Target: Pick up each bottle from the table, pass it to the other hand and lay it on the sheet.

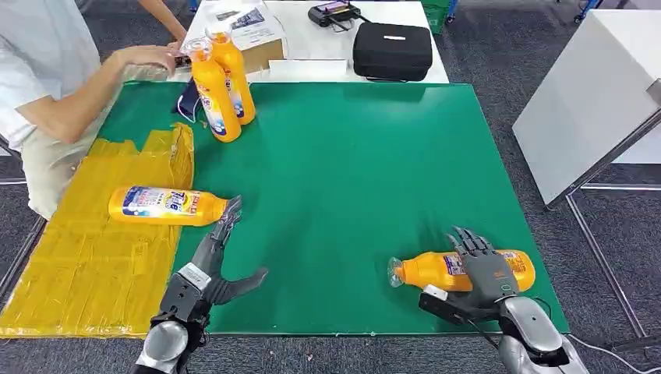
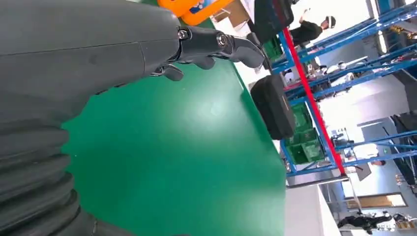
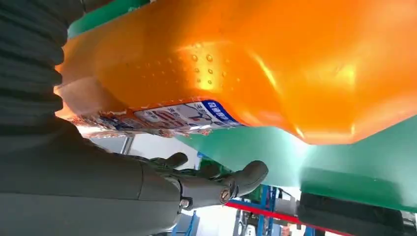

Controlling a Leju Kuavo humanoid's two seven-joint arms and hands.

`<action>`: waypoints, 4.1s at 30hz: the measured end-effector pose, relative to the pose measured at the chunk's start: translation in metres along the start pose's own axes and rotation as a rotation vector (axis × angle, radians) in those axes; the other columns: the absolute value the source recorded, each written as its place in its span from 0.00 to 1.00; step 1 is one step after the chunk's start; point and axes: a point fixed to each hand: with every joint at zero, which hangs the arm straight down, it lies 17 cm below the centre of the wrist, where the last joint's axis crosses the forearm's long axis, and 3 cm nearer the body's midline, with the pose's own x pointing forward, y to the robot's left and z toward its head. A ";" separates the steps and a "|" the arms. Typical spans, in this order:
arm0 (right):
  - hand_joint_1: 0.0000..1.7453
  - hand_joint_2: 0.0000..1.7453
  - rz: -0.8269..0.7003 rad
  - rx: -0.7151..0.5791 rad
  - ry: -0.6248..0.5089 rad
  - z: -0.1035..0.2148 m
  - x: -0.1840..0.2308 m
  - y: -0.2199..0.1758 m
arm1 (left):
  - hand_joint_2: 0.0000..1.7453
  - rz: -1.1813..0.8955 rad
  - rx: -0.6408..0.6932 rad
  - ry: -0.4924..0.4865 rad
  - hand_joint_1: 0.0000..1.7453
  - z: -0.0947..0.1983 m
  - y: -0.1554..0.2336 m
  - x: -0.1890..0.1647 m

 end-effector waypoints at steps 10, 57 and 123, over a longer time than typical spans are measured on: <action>0.00 1.00 0.036 0.012 0.063 -0.003 -0.020 0.001 | 1.00 0.002 -0.006 0.009 0.00 0.000 -0.003 -0.001; 0.77 1.00 0.109 0.064 0.200 0.022 -0.072 0.000 | 1.00 0.013 -0.005 0.009 0.00 0.008 -0.005 0.006; 1.00 1.00 -1.084 -0.480 -0.266 -0.027 0.153 -0.139 | 1.00 0.093 -0.195 -0.053 0.00 -0.027 -0.067 0.029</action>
